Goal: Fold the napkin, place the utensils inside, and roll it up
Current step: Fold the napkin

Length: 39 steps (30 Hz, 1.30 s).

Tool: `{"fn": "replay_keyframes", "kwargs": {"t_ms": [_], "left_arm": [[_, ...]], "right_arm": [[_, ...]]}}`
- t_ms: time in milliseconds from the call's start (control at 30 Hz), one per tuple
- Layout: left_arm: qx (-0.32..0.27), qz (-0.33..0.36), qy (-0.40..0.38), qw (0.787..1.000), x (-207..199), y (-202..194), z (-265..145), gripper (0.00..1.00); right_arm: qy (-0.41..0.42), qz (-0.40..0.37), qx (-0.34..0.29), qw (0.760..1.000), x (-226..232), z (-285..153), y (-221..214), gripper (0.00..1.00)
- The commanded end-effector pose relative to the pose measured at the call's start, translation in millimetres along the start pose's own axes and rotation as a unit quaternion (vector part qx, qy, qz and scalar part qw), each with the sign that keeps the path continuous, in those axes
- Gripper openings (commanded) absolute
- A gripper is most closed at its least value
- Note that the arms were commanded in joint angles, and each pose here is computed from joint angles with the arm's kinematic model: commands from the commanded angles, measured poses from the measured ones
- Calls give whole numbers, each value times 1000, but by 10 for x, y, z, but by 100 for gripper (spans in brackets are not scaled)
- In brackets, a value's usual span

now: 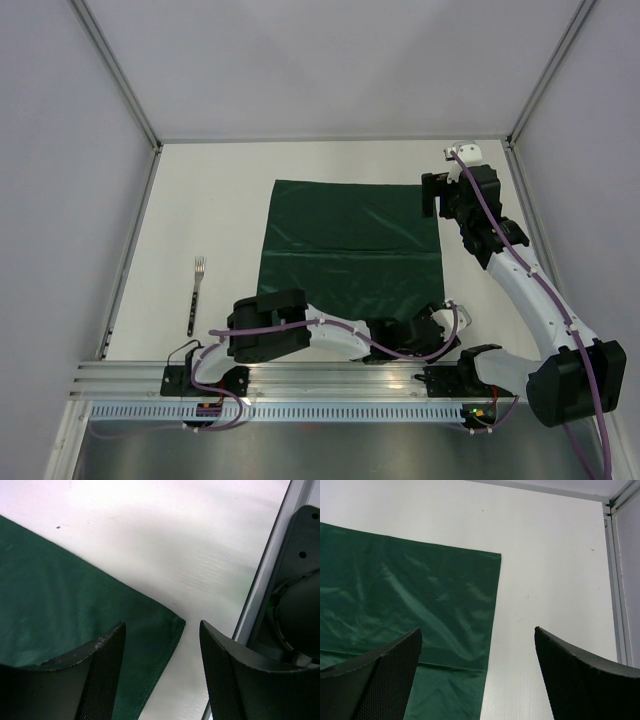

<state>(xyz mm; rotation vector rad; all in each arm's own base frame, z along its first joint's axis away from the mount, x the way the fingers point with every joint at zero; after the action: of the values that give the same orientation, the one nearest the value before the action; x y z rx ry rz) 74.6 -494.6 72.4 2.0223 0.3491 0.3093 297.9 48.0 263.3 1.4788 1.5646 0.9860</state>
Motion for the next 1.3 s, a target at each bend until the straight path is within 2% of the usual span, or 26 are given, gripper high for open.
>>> {"fn": "replay_keyframes", "kwargs": {"t_ms": [0,233,433,667,767,867,1267], "left_arm": [[-28,18,-26,999,-112,68,113,65],[-7,24,-15,1000,-111,-94,145,60],[0,25,10,1000,-63,-154,146,43],[-11,20,17,1000,-37,-55,112,13],[-24,9,11,1000,-30,36,57,6],[-36,-4,1,999,-16,117,-7,2],[-86,-109,-57,989,163,583,-281,2]], "right_arm": [[-9,-6,-4,1000,-19,-27,6,98],[-10,-6,-4,1000,-21,-31,9,98],[-10,-7,-4,1000,-22,-30,4,98],[-10,-7,-3,1000,-21,-22,0,98],[-12,-8,-3,1000,-24,-22,0,98],[-13,-7,-4,1000,-26,-23,7,98],[-17,-5,-11,1000,-37,-55,22,98]]}}
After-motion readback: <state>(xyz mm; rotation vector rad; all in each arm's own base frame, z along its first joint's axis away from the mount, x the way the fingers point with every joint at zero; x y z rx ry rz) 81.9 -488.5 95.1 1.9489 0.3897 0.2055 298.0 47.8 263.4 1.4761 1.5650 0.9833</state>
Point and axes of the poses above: each gripper's point midway between its finger pads, its own z axis out along the fingers, its own x axis along the line the jaws close on, y = z × x, the point moved 8 cm from there along -z, back along the fingers, and after that the axes turned 5 degrees about z, right-handed, at the moved point
